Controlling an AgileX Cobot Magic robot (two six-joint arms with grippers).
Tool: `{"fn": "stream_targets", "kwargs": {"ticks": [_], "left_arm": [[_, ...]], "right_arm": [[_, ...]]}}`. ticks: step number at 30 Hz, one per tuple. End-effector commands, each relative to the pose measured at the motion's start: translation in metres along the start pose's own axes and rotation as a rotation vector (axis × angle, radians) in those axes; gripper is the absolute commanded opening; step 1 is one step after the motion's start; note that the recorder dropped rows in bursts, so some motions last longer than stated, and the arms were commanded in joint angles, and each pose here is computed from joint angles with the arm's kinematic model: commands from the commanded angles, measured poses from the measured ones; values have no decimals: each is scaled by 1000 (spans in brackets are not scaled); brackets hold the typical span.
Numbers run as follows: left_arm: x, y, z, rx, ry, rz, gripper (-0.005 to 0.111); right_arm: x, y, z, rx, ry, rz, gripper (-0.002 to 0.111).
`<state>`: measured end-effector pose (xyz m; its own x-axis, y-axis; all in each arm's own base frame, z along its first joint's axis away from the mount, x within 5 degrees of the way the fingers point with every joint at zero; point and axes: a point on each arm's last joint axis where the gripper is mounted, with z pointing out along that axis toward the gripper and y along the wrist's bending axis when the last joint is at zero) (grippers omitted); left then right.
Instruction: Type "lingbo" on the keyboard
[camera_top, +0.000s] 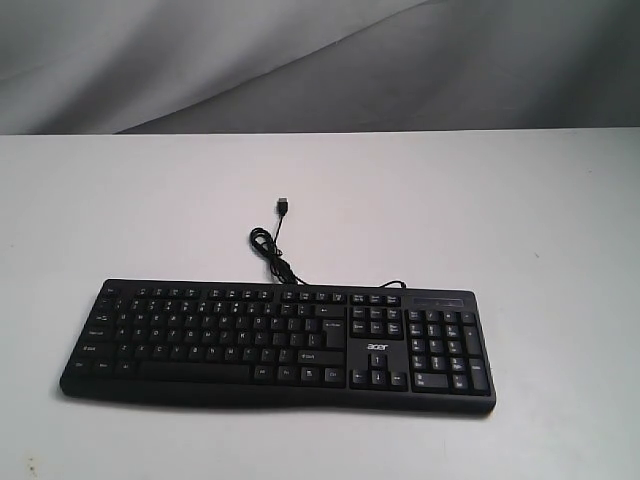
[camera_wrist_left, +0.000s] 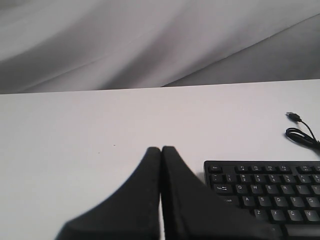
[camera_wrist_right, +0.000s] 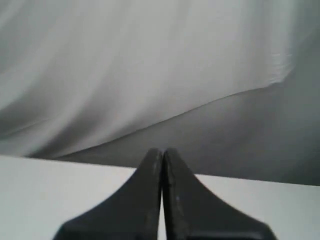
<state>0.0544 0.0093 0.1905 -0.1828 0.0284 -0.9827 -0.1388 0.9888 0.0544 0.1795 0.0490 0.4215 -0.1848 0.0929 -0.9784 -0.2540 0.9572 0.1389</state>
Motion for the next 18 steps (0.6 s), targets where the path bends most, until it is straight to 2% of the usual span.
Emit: {"fn": "stream_targets", "kwargs": {"ticks": [1, 6, 12, 18], "left_arm": [[1, 0, 0, 6, -5, -5, 1], [1, 0, 0, 6, -5, -5, 1], [1, 0, 0, 6, -5, -5, 1], [1, 0, 0, 6, -5, -5, 1]], "right_arm": [[33, -26, -57, 184, -110, -86, 0], [82, -35, -108, 351, -173, -151, 0], [127, -32, -130, 359, -242, -99, 0], [157, -34, -132, 379, -170, -212, 0]]}}
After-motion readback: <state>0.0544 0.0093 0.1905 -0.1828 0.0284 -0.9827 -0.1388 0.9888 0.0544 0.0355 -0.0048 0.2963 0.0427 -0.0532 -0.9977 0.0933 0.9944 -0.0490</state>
